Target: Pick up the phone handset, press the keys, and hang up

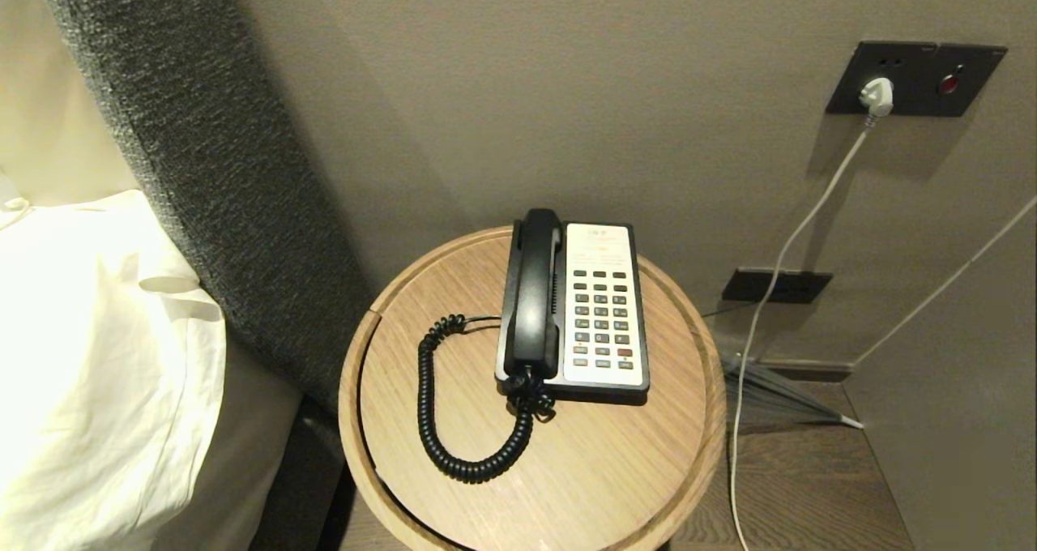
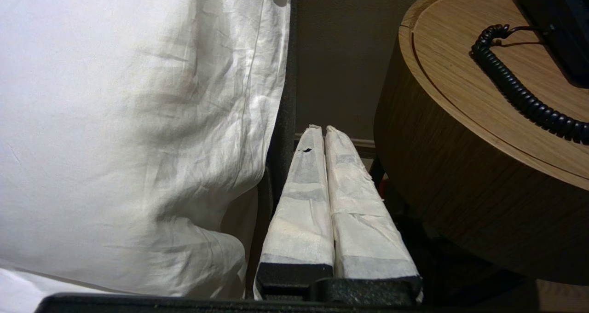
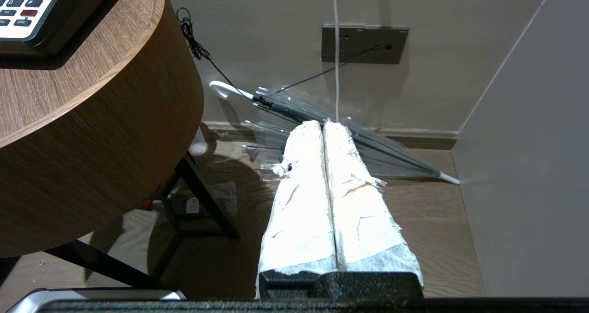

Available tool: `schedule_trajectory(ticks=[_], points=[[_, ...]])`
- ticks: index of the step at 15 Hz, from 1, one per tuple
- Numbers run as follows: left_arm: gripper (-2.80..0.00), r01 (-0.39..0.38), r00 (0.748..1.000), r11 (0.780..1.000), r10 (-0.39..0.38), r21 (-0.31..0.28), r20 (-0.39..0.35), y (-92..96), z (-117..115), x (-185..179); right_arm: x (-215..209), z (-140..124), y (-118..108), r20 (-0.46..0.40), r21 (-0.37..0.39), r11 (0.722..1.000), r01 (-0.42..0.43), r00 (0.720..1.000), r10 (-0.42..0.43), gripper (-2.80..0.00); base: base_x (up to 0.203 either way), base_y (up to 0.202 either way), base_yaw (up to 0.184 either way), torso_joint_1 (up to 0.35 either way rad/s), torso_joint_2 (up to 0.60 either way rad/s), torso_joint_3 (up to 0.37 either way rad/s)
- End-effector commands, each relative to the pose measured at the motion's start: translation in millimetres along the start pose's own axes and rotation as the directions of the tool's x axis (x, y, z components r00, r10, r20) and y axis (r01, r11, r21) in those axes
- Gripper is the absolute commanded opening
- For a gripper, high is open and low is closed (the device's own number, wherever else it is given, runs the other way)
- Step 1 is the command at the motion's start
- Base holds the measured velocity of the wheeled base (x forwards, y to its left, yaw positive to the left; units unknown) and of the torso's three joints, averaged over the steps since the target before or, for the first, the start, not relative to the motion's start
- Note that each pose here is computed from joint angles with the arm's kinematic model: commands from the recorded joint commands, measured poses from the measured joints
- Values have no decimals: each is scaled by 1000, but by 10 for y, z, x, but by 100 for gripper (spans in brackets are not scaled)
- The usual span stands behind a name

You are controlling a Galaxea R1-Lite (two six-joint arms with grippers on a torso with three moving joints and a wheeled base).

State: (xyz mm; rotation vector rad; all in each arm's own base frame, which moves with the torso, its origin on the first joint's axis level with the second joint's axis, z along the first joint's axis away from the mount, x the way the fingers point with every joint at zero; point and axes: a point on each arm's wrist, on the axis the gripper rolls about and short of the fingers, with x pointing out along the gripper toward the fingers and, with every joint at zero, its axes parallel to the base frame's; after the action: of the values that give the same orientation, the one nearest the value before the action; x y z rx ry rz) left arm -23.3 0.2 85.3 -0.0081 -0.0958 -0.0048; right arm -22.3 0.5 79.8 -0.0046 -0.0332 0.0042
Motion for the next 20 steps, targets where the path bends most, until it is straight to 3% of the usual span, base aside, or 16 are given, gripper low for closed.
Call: schedule_trajectory(ticks=[1,20], points=[[-280,0,999,1000,0,0,-39,1,-113,21,13,-42,0,-18,0,1000,0,1000,0,-280,0,0,0,1,-1,25],[-280,1,999,1000,-1,0,-39,1,-113,21,11,-42,0,-16,0,1000,0,1000,0,-280,0,0,0,2,3,189]])
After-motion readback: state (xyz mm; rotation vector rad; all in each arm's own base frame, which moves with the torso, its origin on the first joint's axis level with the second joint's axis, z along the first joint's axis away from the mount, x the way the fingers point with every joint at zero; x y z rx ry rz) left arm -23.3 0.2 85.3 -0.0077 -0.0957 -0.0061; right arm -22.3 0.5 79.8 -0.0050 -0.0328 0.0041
